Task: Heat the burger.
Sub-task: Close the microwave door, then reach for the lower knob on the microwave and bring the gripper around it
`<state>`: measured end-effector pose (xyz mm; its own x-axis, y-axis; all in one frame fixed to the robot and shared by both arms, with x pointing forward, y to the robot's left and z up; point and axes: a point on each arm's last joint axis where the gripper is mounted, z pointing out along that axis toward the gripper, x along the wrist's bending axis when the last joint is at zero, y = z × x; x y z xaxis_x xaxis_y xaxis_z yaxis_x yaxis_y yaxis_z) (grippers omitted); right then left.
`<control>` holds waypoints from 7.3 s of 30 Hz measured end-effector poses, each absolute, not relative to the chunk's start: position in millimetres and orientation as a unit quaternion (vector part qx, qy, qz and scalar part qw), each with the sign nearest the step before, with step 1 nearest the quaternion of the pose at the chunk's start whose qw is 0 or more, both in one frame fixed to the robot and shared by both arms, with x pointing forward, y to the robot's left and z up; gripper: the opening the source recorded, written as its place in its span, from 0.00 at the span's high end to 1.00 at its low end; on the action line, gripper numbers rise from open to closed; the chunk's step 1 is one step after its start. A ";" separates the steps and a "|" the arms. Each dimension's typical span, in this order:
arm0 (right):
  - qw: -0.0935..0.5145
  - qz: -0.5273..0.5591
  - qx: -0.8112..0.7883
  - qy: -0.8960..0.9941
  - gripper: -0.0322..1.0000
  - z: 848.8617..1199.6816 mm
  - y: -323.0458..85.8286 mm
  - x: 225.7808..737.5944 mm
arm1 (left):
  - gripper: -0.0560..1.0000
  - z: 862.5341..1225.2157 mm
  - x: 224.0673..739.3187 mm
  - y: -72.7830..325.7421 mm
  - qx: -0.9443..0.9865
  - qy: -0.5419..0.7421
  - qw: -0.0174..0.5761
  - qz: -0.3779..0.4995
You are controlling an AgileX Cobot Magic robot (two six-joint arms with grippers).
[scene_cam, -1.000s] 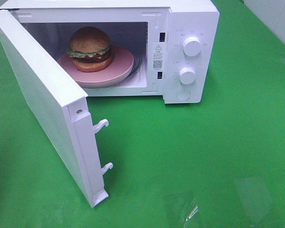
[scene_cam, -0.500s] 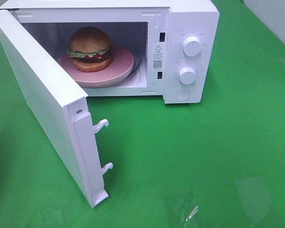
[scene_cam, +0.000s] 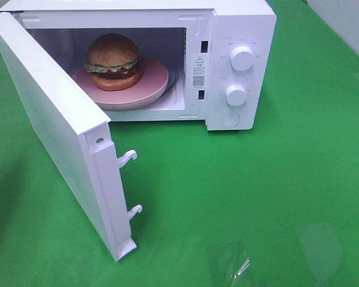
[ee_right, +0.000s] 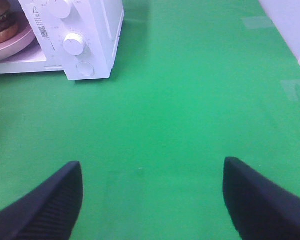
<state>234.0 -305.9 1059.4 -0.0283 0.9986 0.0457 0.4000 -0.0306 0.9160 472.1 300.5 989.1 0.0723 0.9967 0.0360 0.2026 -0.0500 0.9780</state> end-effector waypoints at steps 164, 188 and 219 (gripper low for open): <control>0.367 0.407 0.592 0.591 0.24 1059.4 -305.7 234.0 | 0.02 1113.5 436.3 271.6 0.737 0.648 0.133 0.139; 0.367 0.407 0.592 0.591 0.24 1059.4 -305.7 234.0 | 0.02 1056.8 297.1 301.5 0.660 0.643 0.272 0.276; 0.367 0.407 0.592 0.591 0.24 1059.4 -305.7 234.0 | 0.02 1054.7 244.6 305.7 0.614 0.607 0.346 0.367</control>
<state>234.0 -305.7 1059.4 -0.0300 0.9984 0.0482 0.4003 -0.0321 0.9158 244.6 305.7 1054.7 -0.0069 0.9995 0.0310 0.4915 -0.0236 0.8705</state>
